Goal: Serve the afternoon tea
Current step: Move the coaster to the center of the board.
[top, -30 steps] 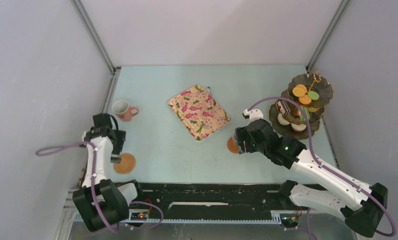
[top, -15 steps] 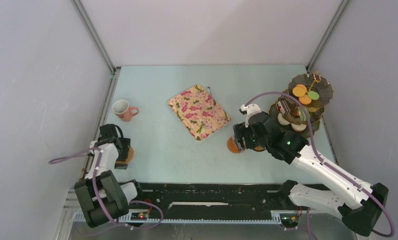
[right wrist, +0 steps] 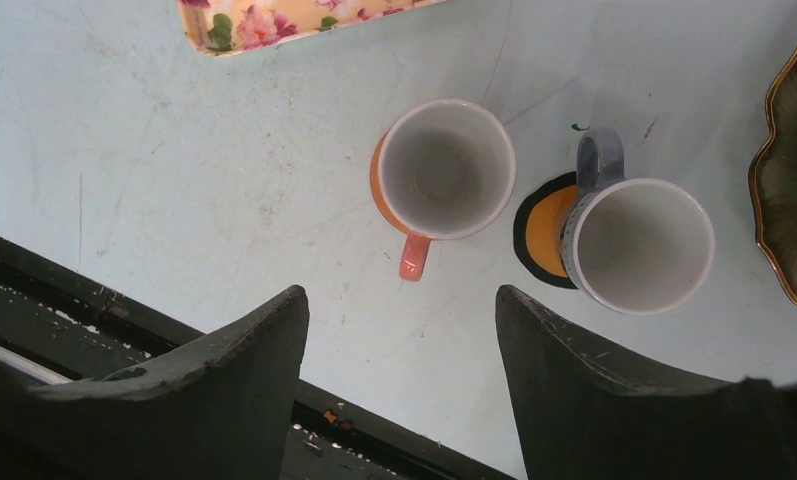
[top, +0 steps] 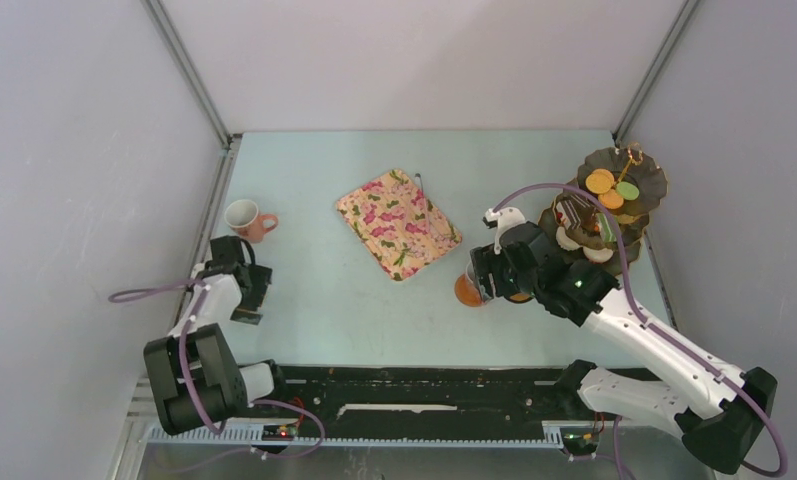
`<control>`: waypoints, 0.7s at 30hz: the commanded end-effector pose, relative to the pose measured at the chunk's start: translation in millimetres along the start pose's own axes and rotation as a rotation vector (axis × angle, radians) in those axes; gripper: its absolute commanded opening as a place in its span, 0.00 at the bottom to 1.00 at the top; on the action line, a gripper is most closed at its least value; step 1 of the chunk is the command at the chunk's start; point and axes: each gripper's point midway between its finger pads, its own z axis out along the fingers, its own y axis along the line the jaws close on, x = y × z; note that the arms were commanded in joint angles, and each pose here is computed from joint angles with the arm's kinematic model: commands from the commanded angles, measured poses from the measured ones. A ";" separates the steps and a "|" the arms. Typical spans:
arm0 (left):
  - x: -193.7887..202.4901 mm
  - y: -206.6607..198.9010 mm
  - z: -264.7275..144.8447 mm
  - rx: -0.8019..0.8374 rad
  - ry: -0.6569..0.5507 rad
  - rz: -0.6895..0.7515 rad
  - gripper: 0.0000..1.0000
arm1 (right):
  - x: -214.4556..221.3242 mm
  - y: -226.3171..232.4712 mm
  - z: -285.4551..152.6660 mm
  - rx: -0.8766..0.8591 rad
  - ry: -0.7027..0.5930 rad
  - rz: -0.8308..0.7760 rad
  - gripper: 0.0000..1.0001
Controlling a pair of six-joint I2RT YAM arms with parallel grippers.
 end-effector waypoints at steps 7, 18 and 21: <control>-31.1 -0.2 -24.5 0.036 -0.118 0.054 0.88 | -19.3 0.4 -1.0 -0.014 -0.043 -0.005 0.71; -5.1 -21.6 18.7 0.045 0.072 0.027 0.42 | -17.4 -10.7 -4.0 -0.002 -0.039 0.005 0.71; 19.2 -9.2 16.7 0.002 0.123 0.012 0.42 | -19.7 -10.9 -2.9 -0.003 -0.046 0.008 0.71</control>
